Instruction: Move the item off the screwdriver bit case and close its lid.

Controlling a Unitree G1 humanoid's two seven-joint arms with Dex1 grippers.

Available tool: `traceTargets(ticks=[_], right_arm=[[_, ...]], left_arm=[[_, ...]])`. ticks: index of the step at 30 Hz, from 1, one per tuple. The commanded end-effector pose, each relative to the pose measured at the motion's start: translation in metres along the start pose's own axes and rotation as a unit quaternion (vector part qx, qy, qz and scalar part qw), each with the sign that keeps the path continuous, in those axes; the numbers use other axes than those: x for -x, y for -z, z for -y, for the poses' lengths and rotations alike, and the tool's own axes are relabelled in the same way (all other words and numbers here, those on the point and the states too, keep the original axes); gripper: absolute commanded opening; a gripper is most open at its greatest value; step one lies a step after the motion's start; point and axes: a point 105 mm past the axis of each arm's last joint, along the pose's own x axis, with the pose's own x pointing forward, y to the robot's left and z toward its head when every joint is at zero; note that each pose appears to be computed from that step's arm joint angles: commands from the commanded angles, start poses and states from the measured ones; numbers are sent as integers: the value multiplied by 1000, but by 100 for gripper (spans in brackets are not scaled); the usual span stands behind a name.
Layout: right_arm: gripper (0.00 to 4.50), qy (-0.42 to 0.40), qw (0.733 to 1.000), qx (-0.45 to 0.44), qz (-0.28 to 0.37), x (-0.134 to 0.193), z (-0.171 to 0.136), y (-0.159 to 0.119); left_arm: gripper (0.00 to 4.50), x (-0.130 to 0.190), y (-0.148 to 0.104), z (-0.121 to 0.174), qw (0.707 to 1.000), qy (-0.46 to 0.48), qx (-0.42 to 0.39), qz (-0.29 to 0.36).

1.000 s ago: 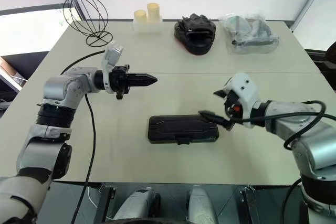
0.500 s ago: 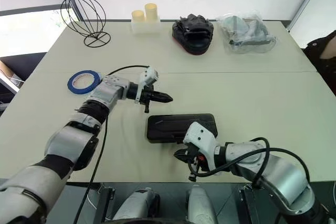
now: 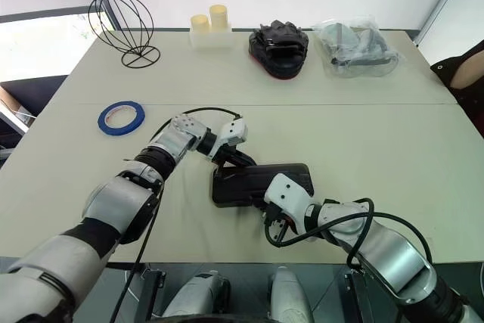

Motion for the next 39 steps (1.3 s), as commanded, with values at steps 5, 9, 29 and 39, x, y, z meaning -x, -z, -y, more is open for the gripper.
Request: traceTargets(ticks=[5,9,29,39], right_arm=[[3,18,1000,20,17,-7,8,-7],[3,27,999,21,17,-9,11,-9],[3,-60,996,-59,24,34,-31,-8],[3,60,982,-141,110,81,36,-20]], left_arm=[[0,-21,5,21,996,72,-43,-27],[0,-27,10,28,995,83,-45,-23],[0,1,-21,-19,991,-99,-3,93],[0,114,-14,-44,941,-241,106,213]])
